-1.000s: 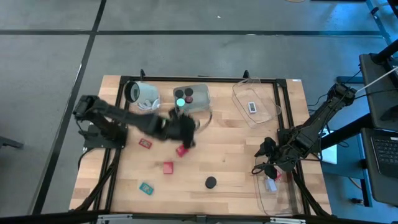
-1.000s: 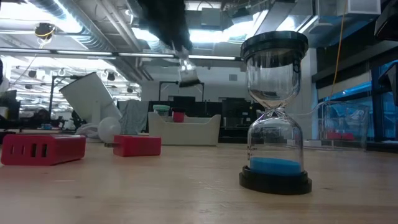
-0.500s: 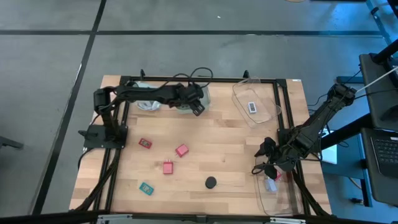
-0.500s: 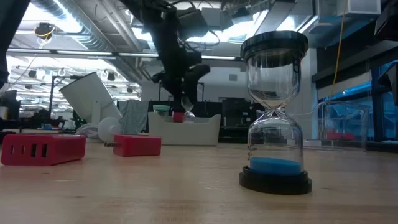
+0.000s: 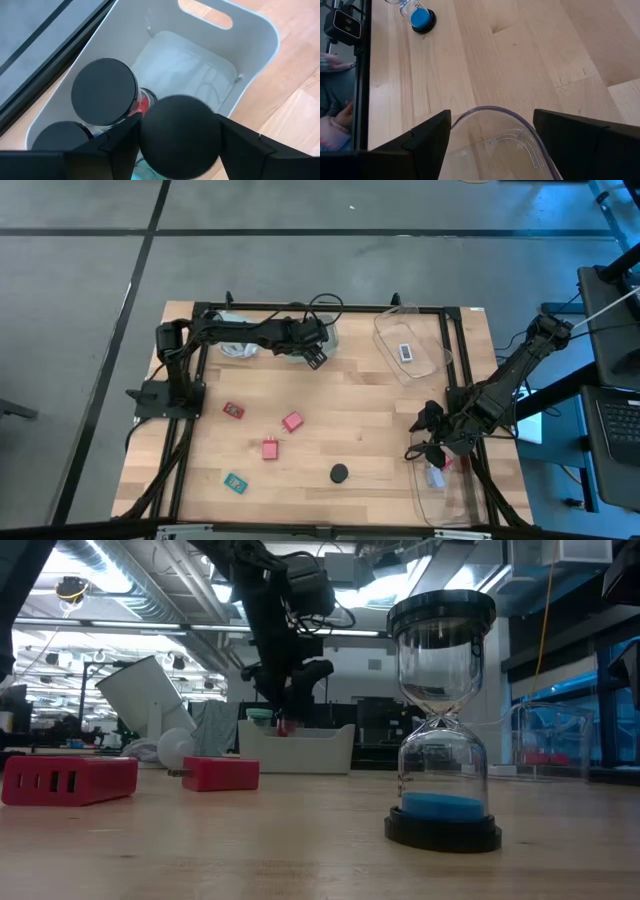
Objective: Pick & Place Office items
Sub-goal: Put the white hourglass into the gray bin, then put the blue hourglass into the gray bin
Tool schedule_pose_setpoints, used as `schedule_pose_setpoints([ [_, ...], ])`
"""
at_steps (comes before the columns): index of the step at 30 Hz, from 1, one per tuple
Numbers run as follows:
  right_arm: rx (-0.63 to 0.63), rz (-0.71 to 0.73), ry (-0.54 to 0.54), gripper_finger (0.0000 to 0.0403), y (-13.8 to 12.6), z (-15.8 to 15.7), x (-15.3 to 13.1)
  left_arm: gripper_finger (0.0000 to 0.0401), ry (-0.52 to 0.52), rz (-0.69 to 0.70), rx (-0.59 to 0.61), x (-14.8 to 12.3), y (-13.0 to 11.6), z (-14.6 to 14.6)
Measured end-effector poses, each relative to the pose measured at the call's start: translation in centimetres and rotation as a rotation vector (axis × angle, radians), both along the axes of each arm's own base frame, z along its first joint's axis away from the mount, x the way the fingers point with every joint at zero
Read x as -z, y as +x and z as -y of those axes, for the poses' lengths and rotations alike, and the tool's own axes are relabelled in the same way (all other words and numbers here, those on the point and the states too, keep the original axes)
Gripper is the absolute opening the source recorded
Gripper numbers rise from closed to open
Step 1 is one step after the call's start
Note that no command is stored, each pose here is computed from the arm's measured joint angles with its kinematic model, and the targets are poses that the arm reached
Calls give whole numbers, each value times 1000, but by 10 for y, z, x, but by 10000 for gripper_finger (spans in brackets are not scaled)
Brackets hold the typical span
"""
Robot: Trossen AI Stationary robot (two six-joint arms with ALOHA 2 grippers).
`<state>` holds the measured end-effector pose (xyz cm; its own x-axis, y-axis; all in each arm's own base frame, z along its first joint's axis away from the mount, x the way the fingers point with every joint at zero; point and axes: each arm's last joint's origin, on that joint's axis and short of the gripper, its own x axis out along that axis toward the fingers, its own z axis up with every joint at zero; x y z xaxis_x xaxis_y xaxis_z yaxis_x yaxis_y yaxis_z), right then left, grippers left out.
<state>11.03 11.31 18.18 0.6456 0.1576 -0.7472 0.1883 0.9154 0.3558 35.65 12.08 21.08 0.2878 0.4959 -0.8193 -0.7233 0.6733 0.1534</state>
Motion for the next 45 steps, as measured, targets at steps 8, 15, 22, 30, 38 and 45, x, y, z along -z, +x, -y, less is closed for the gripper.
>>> schedule_pose_setpoints([
  [8,0,0,0,286,0,0,0,238,64,-31,39,-6,-2,0],
  [15,0,0,0,286,0,0,0,252,122,81,78,-54,-9,7],
  [22,0,0,0,286,0,0,0,253,-31,259,297,-86,-12,56],
  [30,0,0,0,286,0,0,0,253,-52,379,666,-85,1,167],
  [38,0,0,0,286,0,0,0,253,89,433,808,-68,2,260],
  [45,0,0,0,286,0,0,0,259,124,393,770,-29,3,303],
])
